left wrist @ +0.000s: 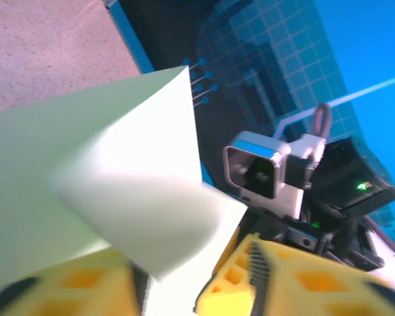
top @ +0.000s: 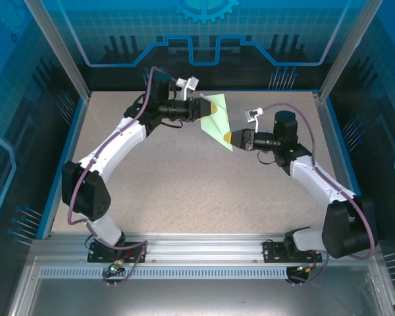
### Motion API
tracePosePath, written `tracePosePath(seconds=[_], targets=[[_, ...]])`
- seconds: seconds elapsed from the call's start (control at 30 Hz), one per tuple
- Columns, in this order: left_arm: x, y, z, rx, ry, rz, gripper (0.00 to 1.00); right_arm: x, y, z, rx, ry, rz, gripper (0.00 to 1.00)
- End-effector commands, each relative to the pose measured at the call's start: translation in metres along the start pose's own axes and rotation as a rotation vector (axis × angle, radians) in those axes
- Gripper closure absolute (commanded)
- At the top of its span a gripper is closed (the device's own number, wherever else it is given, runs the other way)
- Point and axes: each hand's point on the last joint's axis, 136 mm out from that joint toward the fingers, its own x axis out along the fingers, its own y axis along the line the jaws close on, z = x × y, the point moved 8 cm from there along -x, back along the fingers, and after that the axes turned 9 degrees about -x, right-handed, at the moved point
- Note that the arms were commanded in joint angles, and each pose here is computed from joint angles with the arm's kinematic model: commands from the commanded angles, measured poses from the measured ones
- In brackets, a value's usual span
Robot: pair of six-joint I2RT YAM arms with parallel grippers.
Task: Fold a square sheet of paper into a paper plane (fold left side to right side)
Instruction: Turn over the paper at the center of the table.
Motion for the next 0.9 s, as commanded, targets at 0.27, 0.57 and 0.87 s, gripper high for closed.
tracePosePath(seconds=[0.27,0.57,0.87], targets=[[-0.076,0.030,-0.027,0.075,-0.305,0.454,0.22,-0.013,0.000,-0.024,-0.346,0.442,-0.838,0.91],[-0.122,0.075,-0.087,-0.050,-0.534,0.698,0.19,0.037,-0.014,-0.036,-0.724,0.888,-1.410,0.91],[-0.138,0.076,-0.099,-0.054,-0.572,0.761,0.14,0.116,-0.052,-0.085,-0.998,1.198,-1.513,0.91]])
